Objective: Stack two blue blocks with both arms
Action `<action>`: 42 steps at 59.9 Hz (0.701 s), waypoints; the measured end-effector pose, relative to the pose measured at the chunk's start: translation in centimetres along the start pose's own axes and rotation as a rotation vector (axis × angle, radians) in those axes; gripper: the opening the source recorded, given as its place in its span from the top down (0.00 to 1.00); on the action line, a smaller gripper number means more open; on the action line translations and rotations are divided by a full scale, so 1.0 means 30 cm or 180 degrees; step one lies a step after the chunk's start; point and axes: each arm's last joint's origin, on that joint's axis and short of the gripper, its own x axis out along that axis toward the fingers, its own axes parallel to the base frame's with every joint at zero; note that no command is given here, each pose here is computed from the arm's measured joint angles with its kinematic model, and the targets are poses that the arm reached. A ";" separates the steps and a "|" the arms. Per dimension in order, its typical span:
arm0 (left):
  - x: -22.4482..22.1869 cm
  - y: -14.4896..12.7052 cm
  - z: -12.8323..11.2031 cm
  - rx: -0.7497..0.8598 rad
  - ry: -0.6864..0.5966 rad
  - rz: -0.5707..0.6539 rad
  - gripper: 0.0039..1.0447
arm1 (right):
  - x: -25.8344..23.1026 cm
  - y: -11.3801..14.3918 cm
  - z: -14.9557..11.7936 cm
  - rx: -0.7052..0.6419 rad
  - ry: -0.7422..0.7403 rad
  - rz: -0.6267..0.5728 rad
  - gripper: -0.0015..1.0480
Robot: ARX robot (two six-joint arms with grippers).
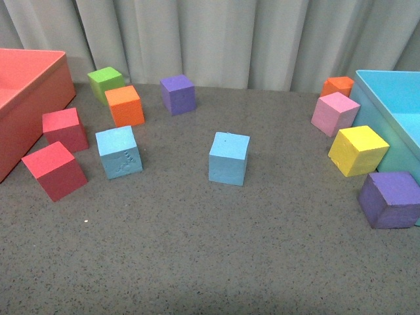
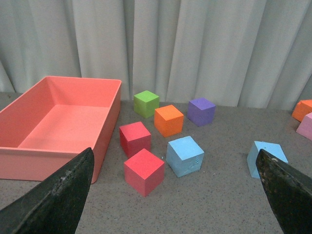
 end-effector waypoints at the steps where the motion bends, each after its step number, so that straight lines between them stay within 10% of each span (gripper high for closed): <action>1: 0.000 0.000 0.000 0.0000 0.0000 0.0000 0.06 | 0.000 0.000 0.000 0.0000 0.0000 0.0000 0.93; 22: 0.000 0.000 0.000 -0.0005 0.0006 0.0015 0.06 | 0.000 0.000 0.000 0.0001 -0.0002 0.0000 0.34; 30: 0.030 -0.002 -0.029 -0.0107 0.0953 0.0533 0.06 | 0.000 0.000 0.000 0.0001 -0.0004 -0.0001 0.09; 42: 0.189 -0.036 0.040 -0.0373 0.1075 0.0432 0.06 | 0.000 0.000 0.000 0.0002 -0.0004 0.0001 0.09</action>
